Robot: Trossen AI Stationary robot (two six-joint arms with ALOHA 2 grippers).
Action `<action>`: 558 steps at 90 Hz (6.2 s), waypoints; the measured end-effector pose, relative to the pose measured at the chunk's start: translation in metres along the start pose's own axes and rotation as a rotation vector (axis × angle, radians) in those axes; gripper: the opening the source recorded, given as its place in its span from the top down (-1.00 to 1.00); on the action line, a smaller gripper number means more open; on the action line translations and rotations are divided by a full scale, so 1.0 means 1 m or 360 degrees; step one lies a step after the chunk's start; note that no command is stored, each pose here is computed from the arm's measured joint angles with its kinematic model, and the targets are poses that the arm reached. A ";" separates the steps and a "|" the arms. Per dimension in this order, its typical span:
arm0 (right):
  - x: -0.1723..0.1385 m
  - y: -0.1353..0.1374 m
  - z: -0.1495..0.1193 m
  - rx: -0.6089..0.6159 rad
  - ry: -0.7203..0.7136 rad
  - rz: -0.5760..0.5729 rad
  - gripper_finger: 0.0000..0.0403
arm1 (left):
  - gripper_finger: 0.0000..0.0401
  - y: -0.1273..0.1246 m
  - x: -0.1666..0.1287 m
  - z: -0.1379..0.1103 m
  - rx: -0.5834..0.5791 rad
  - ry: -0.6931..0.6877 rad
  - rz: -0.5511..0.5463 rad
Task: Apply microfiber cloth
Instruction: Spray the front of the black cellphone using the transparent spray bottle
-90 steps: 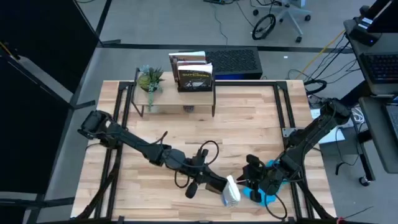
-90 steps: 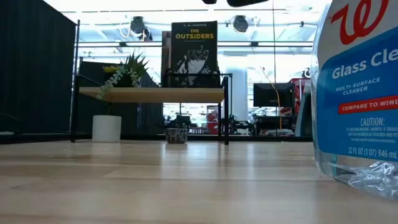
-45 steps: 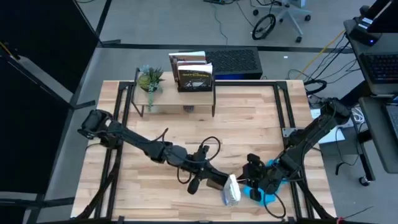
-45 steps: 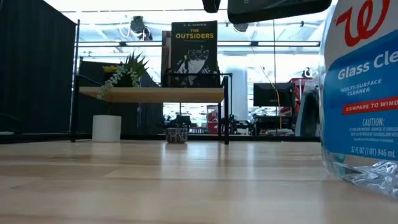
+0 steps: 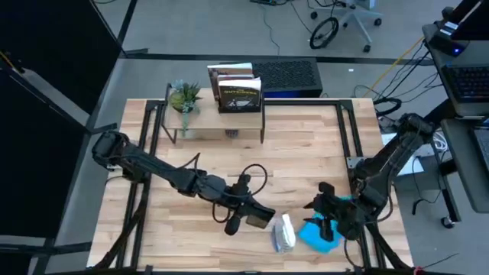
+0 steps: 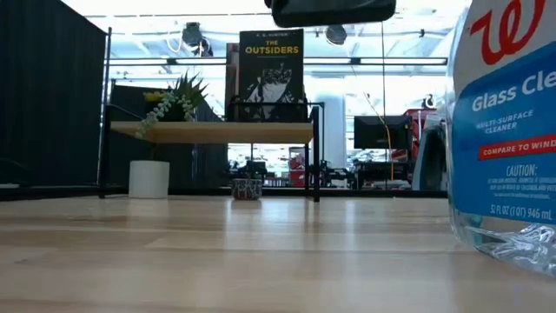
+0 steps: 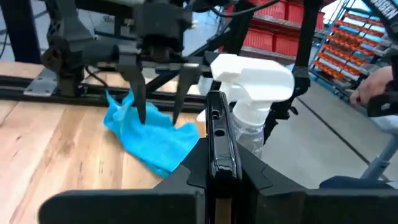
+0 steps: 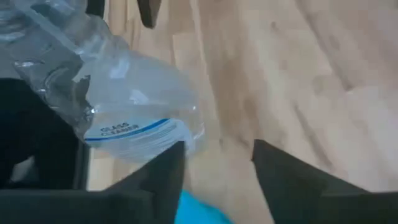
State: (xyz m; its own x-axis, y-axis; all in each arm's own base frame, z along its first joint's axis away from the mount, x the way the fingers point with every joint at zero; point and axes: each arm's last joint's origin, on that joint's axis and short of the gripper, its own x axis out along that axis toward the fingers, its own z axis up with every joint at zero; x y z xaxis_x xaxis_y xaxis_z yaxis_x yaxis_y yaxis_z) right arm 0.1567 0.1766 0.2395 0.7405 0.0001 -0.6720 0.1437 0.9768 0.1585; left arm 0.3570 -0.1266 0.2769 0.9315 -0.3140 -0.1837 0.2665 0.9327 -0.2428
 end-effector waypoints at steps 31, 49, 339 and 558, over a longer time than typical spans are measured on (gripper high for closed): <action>0.026 -0.006 -0.033 0.0007 -0.0154 0.0216 -0.64 | 0.93 0.007 -0.001 0.002 -0.0137 0.0004 0.0063; 0.006 -0.008 -0.022 -0.0012 -0.0096 0.0506 -0.67 | 0.93 0.017 -0.001 0.003 -0.0177 0.0005 0.0119; 0.022 0.023 0.014 -0.0314 -0.0985 0.0341 -0.93 | 0.93 0.043 -0.003 0.010 -0.0113 -0.0015 0.0128; 0.056 0.028 0.038 -0.0608 -0.1043 0.0419 -0.93 | 0.93 0.007 -0.024 0.036 0.0184 -0.0357 0.0703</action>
State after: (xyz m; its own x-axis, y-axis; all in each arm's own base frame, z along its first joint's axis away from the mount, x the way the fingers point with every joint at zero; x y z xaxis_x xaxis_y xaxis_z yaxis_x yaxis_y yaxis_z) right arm 0.2275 0.1957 0.2336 0.9707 0.2308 -0.0666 -0.2360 0.9680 -0.0855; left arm 0.3450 -0.1059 0.3134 0.9883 0.1487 -0.0328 -0.1509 0.9854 -0.0791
